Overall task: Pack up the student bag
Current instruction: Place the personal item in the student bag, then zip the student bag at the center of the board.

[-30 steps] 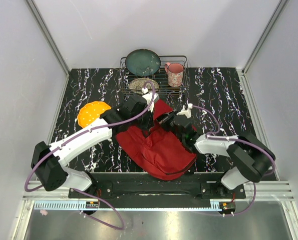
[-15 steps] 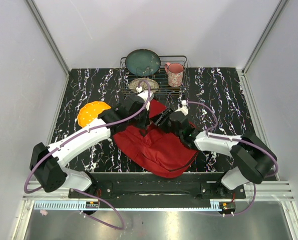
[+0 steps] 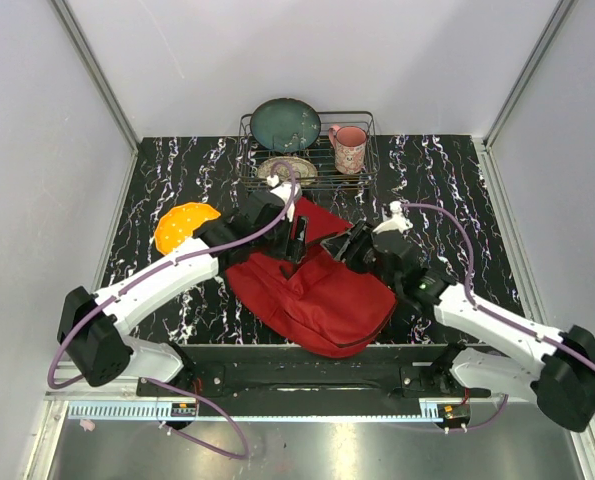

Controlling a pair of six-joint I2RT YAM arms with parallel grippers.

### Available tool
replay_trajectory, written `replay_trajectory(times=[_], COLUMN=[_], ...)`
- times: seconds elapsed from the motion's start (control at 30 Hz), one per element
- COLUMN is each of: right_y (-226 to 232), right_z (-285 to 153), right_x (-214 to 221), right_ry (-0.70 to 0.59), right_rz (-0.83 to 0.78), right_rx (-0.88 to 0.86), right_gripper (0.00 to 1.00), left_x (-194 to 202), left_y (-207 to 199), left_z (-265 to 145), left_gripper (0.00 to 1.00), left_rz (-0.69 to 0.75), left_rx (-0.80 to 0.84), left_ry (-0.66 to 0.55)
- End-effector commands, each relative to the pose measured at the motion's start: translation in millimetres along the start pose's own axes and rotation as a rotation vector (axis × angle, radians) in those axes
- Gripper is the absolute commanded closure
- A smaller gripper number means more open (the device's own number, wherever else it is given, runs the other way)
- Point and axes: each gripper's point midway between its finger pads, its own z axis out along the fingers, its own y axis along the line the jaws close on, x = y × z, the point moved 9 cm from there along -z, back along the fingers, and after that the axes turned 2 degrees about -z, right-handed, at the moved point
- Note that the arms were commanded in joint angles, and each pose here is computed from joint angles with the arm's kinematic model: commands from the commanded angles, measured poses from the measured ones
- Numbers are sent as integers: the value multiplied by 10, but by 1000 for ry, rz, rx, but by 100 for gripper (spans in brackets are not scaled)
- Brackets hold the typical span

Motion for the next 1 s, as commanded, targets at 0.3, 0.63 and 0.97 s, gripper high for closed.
replay_trajectory(times=[0.3,0.63,0.97], right_y=[316,675,573], right_z=[-232,-46,145], right_x=[-172,-159,255], right_ry=[110,332,465], right_rz=[-296,-485,-632], right_rx=[-131,-263,-165], right_gripper=[46,49,50], left_x=[123,668,589], left_y=[305,434,525], left_z=[-583,-441,-242], left_gripper=[4,1,1], left_rz=[-232,-432,-486], left_rx=[-121,-55,-74], left_ry=[-217,-141,-180])
